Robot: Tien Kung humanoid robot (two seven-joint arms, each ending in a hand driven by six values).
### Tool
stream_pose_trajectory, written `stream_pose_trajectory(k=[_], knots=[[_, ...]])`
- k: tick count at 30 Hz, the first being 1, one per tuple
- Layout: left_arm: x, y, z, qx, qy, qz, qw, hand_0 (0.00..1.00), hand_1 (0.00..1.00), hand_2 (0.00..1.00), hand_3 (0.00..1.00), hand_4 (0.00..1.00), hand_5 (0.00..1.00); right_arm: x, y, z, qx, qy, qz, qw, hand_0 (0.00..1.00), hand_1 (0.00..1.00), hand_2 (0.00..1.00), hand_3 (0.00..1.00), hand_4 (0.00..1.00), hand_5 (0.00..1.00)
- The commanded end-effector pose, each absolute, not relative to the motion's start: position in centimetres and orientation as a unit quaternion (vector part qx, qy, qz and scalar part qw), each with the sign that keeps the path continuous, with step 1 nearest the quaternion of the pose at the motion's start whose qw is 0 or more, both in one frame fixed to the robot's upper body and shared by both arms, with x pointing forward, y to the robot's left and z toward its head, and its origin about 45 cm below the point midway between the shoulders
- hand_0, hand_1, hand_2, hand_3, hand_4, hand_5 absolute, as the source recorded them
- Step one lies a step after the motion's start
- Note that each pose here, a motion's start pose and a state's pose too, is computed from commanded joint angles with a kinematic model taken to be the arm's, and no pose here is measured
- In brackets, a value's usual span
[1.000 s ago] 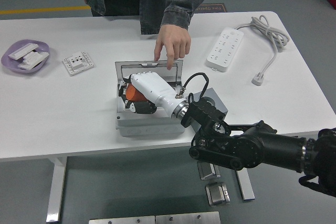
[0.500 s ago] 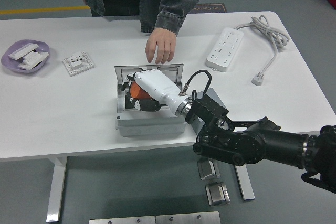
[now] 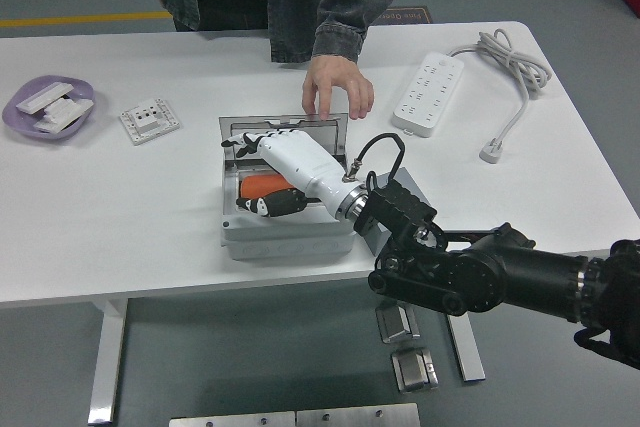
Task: Pick up the cylinder from the cube,place it in the box,flap close box
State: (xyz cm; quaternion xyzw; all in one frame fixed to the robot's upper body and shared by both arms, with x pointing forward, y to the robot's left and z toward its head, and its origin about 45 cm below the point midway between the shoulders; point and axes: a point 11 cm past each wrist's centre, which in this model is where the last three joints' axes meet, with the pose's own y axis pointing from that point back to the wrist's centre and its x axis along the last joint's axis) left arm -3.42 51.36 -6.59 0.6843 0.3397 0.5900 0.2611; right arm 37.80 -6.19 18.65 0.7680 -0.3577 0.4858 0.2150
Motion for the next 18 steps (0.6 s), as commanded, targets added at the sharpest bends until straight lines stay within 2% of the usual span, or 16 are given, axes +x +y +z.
stream_pose_trajectory(k=[6, 18], knots=[[-3.7, 51.2, -6.7, 0.685, 0.342, 0.589, 0.261, 0.695, 0.674, 0.607, 0.602, 0.590, 0.192, 37.7, -6.4, 19.9, 0.778, -0.377, 0.463, 0.196, 0.806, 0.786, 0.803, 0.913, 0.962, 0.295], [-4.2, 51.0, -6.8, 0.684, 0.346, 0.587, 0.259, 0.694, 0.674, 0.607, 0.602, 0.587, 0.188, 38.3, -6.9, 27.4, 0.786, -0.425, 0.432, 0.122, 0.795, 0.770, 0.783, 0.888, 0.961, 0.306]])
